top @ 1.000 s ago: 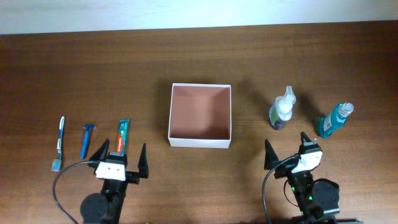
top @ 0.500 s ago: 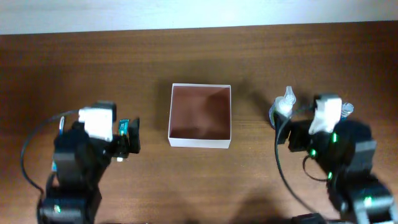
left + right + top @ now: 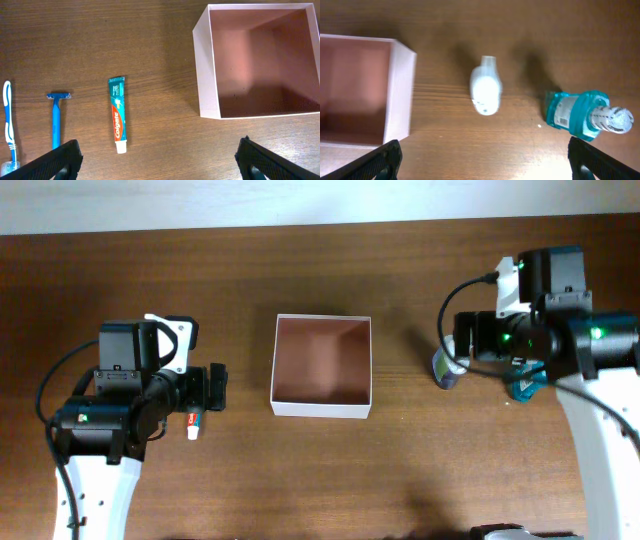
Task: Pack container
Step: 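Reach the right gripper down and grasp the white foam soap bottle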
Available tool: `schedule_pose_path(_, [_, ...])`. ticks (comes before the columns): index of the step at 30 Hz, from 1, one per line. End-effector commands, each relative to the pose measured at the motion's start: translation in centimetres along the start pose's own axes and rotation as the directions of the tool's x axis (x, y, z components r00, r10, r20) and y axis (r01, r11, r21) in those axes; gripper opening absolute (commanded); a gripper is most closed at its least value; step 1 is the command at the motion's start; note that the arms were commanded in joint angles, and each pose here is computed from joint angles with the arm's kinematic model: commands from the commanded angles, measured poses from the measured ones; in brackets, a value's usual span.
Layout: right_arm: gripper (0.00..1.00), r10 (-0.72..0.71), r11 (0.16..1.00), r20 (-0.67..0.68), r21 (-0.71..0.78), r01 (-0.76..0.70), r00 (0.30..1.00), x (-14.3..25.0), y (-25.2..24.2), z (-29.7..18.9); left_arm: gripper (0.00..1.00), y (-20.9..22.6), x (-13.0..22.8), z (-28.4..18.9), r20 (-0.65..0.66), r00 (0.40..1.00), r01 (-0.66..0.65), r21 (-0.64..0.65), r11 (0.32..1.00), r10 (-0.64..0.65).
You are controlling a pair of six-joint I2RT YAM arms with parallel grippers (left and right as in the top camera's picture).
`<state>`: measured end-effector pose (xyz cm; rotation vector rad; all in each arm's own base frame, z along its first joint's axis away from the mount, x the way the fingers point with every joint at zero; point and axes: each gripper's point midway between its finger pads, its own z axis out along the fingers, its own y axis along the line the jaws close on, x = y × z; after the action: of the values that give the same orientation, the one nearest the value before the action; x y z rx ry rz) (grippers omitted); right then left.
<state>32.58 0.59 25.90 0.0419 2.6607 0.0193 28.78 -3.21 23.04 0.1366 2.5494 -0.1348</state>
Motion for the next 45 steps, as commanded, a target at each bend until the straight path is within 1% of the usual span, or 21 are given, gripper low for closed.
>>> schedule_pose_path(1, [0.98, 0.001, 0.998, -0.076, -0.061, -0.005, 0.997, -0.3, -0.3, 2.7, 0.99, 0.0, -0.4, -0.3, 0.01, 1.0, 0.007, -0.006, 1.0, -0.007])
schedule_pose_path(5, [0.99, -0.028, 0.998, -0.169, -0.062, 0.018, 0.985, 0.1, -0.4, 6.3, 0.99, 0.0, -0.4, -0.3, 0.01, 1.0, 0.007, -0.006, 1.0, -0.007])
schedule_pose_path(17, [0.99, -0.036, 0.997, -0.32, -0.076, 0.012, 0.947, 1.2, -0.4, 13.5, 1.0, 0.0, -0.5, -0.3, 0.015, 1.0, 0.006, -0.006, 1.0, -0.006])
schedule_pose_path(18, [0.99, -0.05, 0.995, -0.327, -0.096, 0.019, 0.944, 1.3, -0.1, 13.9, 1.0, 0.0, -0.5, -0.3, 0.015, 1.0, 0.006, -0.006, 1.0, -0.006])
schedule_pose_path(22, [1.0, -0.049, 0.995, -0.329, -0.095, 0.019, 0.943, 1.2, -0.2, 14.5, 0.99, 0.0, -0.5, -0.3, 0.015, 1.0, 0.006, -0.006, 1.0, -0.006])
schedule_pose_path(26, [0.96, -0.052, 0.995, -0.327, -0.096, 0.022, 0.944, 1.2, -0.2, 14.5, 1.0, 0.0, -0.5, -0.3, 0.015, 1.0, 0.006, -0.006, 1.0, -0.006])
schedule_pose_path(33, [0.97, -0.052, 0.995, -0.339, -0.096, 0.02, 0.939, 2.5, -0.2, 16.1, 1.0, 0.0, -0.5, -0.3, 0.015, 1.0, 0.006, -0.006, 1.0, -0.006])
schedule_pose_path(37, [0.96, -0.052, 0.995, -0.332, -0.096, 0.021, 0.942, 2.5, -0.2, 16.4, 0.99, 0.0, -0.5, -0.3, 0.015, 1.0, 0.006, -0.006, 1.0, -0.006])
schedule_pose_path(39, [0.93, -0.052, 0.995, -0.329, -0.096, 0.022, 0.943, 2.4, -0.2, 16.5, 0.99, 0.0, -0.5, -0.3, 0.015, 1.0, 0.006, -0.006, 1.0, -0.006])
schedule_pose_path(41, [0.86, -0.052, 0.995, -0.33, -0.096, 0.022, 0.943, 2.4, -0.2, 16.5, 0.99, 0.0, -0.5, -0.3, 0.015, 1.0, 0.006, -0.006, 1.0, -0.006])
schedule_pose_path(42, [0.85, -0.052, 0.995, -0.33, -0.096, 0.021, 0.943, 2.4, -0.2, 16.5, 1.0, 0.0, -0.5, -0.3, 0.015, 1.0, 0.006, -0.006, 1.0, -0.006])
schedule_pose_path(43, [0.78, -0.052, 0.995, -0.33, -0.096, 0.021, 0.943, 2.4, -0.2, 16.5, 1.0, 0.0, -0.5, -0.3, 0.015, 1.0, 0.006, -0.006, 1.0, -0.006])
schedule_pose_path(45, [0.71, -0.052, 0.995, -0.33, -0.096, 0.022, 0.942, 2.4, -0.2, 16.5, 1.0, 0.0, -0.5, -0.3, 0.015, 1.0, 0.006, -0.006, 1.0, -0.006])
